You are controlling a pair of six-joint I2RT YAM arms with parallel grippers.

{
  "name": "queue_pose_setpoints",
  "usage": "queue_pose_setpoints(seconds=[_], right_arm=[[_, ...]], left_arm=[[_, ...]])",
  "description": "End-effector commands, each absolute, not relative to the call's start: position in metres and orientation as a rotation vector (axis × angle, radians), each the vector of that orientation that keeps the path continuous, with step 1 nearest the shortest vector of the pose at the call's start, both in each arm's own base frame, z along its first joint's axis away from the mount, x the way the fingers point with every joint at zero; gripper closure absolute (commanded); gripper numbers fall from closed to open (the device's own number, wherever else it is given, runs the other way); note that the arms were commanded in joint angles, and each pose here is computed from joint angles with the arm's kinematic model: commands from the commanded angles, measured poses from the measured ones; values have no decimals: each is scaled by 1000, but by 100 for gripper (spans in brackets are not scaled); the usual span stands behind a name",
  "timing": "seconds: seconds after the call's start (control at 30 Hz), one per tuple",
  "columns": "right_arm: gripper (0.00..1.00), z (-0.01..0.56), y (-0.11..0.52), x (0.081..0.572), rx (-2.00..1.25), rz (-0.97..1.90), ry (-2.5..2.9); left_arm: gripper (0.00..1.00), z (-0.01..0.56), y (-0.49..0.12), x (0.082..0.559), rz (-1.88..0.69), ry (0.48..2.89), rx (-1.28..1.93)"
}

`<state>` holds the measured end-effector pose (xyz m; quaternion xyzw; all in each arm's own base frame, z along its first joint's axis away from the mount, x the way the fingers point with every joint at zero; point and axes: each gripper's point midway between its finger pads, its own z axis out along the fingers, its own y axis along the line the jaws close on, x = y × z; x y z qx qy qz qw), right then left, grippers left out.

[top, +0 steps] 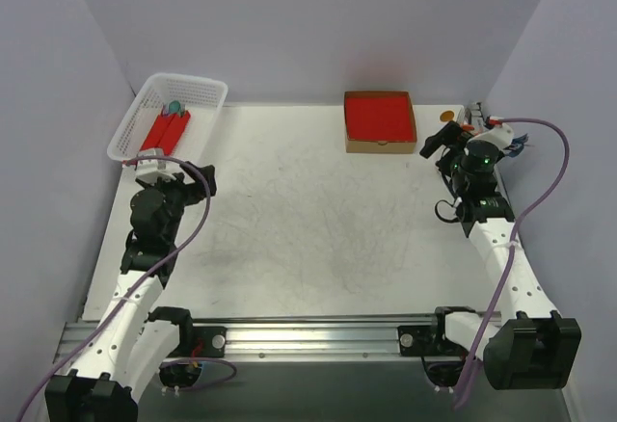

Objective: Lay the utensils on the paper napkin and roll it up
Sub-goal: Pick up the napkin from the container.

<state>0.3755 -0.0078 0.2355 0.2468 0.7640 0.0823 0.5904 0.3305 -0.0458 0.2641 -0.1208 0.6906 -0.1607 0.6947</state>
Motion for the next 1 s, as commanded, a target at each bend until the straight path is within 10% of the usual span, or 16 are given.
queue_pose_setpoints(seconds=[0.0, 0.4, 0.97], right_arm=[[0, 258, -2, 387, 553, 235, 1742], [7, 231, 45, 468, 443, 286, 1914], [20, 136, 78, 589, 377, 161, 2079]], left_arm=[[6, 225, -47, 320, -437, 1717, -403], [6, 178, -39, 310, -721, 1604, -666], [6, 204, -90, 306, -724, 1696, -252]])
